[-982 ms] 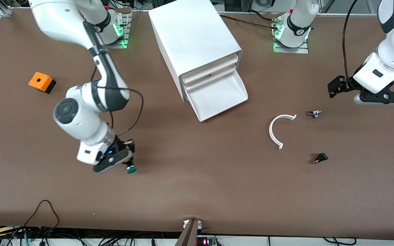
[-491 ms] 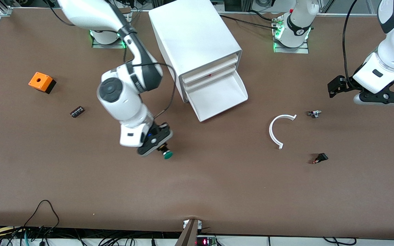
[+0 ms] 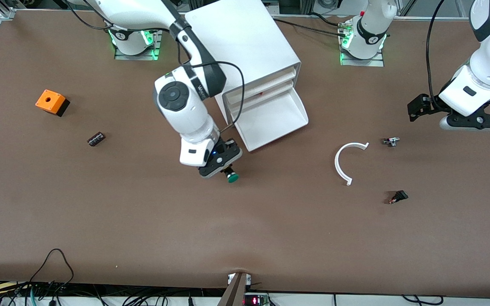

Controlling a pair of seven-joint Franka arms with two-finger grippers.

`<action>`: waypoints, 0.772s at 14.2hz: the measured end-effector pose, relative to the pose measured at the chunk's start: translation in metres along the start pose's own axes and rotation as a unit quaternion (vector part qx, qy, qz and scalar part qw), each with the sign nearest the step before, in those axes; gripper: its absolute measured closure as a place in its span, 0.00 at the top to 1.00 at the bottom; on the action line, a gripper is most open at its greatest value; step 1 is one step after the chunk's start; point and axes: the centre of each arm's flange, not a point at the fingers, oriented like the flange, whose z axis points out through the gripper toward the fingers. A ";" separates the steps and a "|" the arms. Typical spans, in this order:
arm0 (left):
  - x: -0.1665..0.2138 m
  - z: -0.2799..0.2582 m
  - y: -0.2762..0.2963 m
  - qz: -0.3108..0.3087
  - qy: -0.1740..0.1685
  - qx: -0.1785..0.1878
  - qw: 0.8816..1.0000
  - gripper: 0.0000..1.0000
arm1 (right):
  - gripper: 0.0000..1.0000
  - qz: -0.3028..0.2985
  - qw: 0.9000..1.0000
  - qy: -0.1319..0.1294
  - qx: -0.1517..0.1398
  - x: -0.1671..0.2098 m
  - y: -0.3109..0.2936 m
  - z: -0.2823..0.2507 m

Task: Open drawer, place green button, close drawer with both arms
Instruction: 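Carry the green button with the right gripper over the open drawer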

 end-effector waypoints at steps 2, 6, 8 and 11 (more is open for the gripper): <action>0.000 0.000 0.000 0.000 0.000 0.000 1.000 1.00 | 0.33 0.006 1.000 -0.003 0.004 -0.002 -0.016 0.004; 0.000 0.000 0.000 0.000 0.000 0.000 1.000 1.00 | 0.33 0.002 1.000 -0.007 0.013 -0.008 -0.059 0.008; 0.000 0.000 0.000 0.000 0.000 0.000 1.000 1.00 | 0.33 0.000 1.000 -0.009 0.017 -0.012 -0.084 0.010; 0.000 0.000 0.000 0.000 0.000 0.000 1.000 1.00 | 0.33 -0.009 1.000 -0.012 0.018 -0.016 -0.104 0.012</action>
